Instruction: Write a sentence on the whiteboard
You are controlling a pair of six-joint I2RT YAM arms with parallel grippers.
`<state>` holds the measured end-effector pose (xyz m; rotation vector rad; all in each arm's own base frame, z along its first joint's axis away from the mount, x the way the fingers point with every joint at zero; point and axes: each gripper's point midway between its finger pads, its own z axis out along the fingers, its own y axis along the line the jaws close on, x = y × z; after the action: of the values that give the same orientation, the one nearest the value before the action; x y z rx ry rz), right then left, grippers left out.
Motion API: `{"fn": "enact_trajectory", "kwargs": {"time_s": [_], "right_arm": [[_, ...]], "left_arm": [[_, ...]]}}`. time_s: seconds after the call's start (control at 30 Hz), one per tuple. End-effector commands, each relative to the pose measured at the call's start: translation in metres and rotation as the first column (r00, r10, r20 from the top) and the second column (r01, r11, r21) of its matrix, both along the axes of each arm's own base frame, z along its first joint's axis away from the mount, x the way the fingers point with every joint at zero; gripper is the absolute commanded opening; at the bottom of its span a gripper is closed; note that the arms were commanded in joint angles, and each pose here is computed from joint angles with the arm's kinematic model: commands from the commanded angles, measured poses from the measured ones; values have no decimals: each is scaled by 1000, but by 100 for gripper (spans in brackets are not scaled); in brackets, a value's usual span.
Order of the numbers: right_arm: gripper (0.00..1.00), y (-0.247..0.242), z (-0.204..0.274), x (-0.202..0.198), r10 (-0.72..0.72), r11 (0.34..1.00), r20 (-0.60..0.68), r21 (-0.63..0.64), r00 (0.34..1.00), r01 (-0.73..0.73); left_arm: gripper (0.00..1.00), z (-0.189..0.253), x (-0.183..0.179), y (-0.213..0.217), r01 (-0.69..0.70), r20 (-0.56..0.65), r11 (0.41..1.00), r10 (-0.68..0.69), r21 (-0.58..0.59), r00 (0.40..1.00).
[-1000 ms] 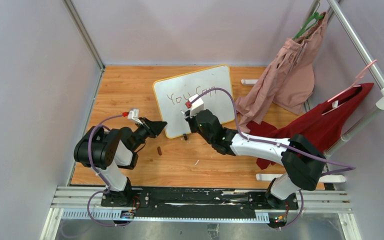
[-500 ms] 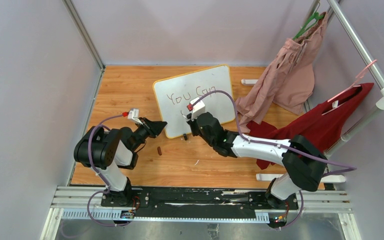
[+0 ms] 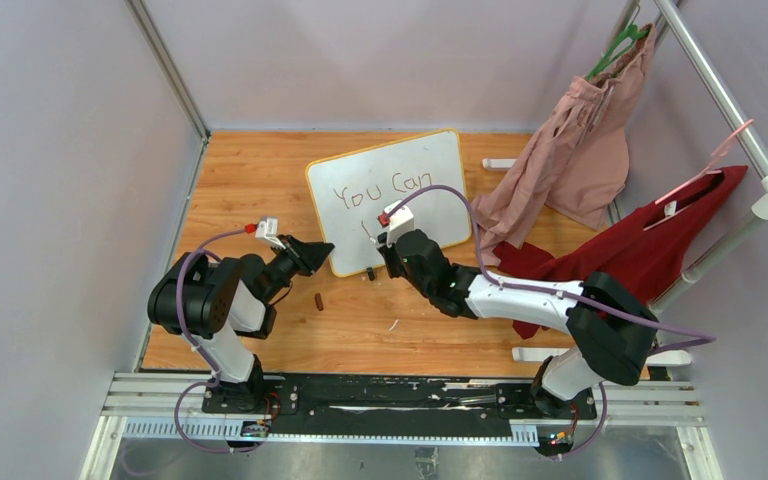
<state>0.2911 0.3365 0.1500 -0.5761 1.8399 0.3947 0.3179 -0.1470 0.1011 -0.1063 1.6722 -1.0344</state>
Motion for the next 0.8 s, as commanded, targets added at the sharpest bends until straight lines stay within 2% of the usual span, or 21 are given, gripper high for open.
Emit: {"fn": "enact_trajectory", "kwargs": {"time_s": [0.0,0.77], "right_arm": [[0,-6,-10,-8,-6,1000,-28,-27,1000,5],[0,19,19,0,29,999,13,13,1000,-29]], "left_arm": [[0,9,1,2,-2,54,1000,1,10,999],[0,10,2,1,3,54,1000,-3,8,999]]}}
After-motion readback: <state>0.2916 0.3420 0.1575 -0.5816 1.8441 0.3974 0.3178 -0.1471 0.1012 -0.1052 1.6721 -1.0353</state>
